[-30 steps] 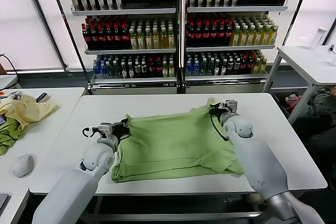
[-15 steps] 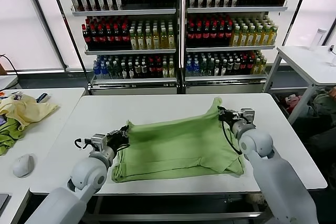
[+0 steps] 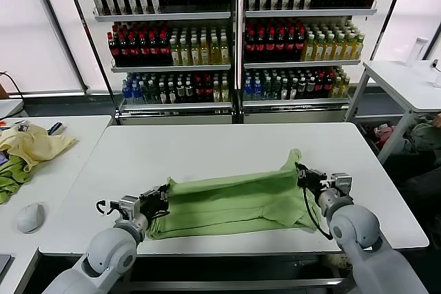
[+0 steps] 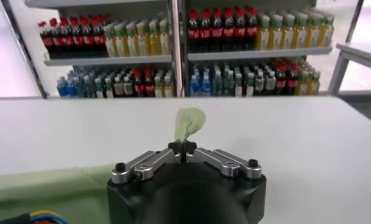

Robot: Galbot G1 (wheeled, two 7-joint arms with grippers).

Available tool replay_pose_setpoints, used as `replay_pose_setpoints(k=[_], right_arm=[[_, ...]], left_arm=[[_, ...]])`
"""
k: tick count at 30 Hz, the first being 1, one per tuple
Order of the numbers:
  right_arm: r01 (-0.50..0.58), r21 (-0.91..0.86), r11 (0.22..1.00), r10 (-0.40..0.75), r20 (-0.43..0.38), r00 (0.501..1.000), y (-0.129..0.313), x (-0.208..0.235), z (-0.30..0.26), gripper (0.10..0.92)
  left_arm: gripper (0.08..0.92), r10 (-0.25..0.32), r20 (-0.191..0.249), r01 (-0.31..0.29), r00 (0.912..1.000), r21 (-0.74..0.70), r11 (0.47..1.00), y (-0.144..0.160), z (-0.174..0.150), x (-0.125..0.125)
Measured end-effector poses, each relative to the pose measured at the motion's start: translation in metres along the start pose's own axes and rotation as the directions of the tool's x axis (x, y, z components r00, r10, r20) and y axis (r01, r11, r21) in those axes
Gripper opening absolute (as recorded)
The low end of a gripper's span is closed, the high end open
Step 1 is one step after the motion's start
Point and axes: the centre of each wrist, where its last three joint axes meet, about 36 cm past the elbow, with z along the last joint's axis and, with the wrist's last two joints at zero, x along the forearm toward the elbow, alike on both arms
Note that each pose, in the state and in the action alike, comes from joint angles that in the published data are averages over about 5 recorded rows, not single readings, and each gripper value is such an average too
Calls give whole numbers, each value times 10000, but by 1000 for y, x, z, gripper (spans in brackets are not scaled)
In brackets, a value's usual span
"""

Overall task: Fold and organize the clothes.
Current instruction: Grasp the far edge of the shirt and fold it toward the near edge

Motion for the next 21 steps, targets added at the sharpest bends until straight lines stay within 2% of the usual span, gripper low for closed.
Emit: replay_pose_setpoints(k=[5,7,14,21], right_arm=[[-62,-18,10000,61,-228,9997,4,2,10,119],[-92,-5,10000,91,-326,9994,7,2,14,137],[-262,220,9994,270,-381,9989,11,7,24,326],[-358,564,9978,357,37,9994,14,18,26,507]], left_arm=[[109,-89,-172,84,9998,-321,9994,0,5,1],[145,-141,-181,133,9997,-431,9990,-1,7,1],[340,-480,75,484,9988,-752,9960,-5,11,6],[539,-1074,850,1145,9906,-836,9899,-9,9,18]])
